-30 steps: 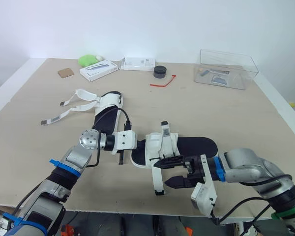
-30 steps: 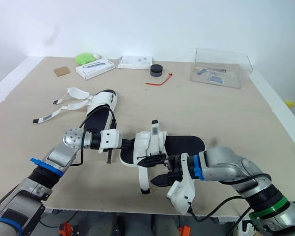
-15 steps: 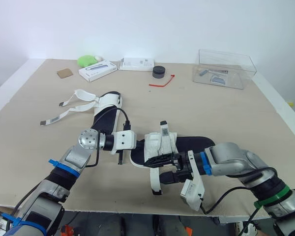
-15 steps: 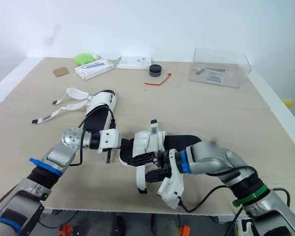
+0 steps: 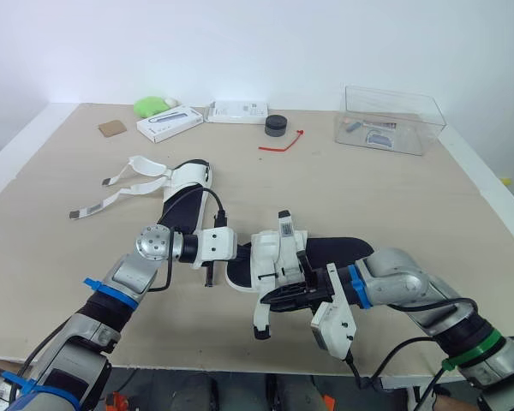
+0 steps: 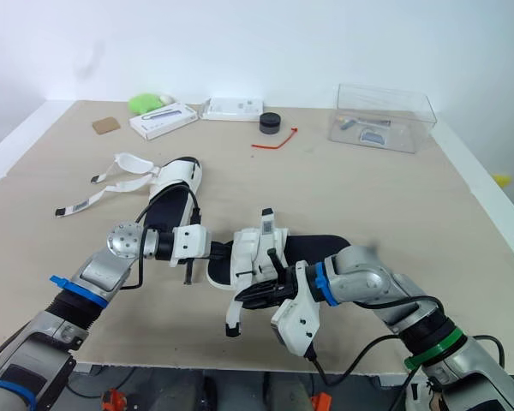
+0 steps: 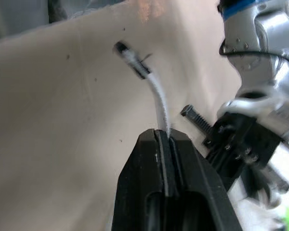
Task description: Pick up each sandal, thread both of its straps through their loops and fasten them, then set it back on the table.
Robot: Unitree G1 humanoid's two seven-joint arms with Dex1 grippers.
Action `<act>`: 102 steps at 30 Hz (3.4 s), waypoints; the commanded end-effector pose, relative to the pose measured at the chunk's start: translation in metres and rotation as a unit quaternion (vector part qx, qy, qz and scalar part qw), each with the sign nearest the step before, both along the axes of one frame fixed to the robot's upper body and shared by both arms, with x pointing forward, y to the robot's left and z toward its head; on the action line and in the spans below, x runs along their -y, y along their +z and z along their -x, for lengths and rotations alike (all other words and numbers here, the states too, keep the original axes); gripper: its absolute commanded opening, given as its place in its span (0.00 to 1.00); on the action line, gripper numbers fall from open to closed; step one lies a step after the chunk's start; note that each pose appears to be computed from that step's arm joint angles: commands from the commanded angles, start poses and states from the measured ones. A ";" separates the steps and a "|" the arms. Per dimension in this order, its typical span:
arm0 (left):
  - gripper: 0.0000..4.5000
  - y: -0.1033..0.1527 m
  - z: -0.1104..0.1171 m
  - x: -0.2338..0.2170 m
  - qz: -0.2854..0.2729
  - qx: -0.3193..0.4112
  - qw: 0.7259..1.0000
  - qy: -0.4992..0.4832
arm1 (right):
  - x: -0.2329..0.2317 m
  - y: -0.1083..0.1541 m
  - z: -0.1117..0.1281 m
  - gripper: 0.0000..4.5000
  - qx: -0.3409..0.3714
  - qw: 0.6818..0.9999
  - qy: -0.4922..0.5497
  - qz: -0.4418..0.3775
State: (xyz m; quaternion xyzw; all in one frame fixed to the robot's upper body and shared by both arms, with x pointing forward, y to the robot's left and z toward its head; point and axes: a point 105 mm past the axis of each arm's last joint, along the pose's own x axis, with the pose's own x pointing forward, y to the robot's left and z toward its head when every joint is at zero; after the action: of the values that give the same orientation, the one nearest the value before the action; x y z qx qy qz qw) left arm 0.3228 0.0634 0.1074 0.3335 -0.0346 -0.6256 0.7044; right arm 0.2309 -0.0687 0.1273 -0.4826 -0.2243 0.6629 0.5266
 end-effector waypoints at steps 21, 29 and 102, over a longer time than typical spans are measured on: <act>0.00 -0.022 -0.002 -0.008 -0.039 -0.023 0.999 0.019 | 0.007 0.046 -0.087 0.01 -0.457 0.782 -0.368 -0.211; 0.00 -0.022 -0.001 -0.008 -0.036 -0.023 0.999 0.020 | 0.017 0.040 -0.100 0.01 -0.446 0.770 -0.412 -0.196; 0.99 0.060 0.040 -0.033 0.108 -0.164 0.981 -0.003 | 0.068 0.018 -0.124 1.00 -0.393 0.889 -0.235 0.010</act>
State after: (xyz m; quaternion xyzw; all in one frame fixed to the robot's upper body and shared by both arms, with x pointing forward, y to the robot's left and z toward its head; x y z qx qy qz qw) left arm 0.2875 0.0964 0.1554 0.1428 0.0333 -0.6631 0.7340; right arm 0.3549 -0.1427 0.1345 -0.2130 0.1493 0.6449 0.7186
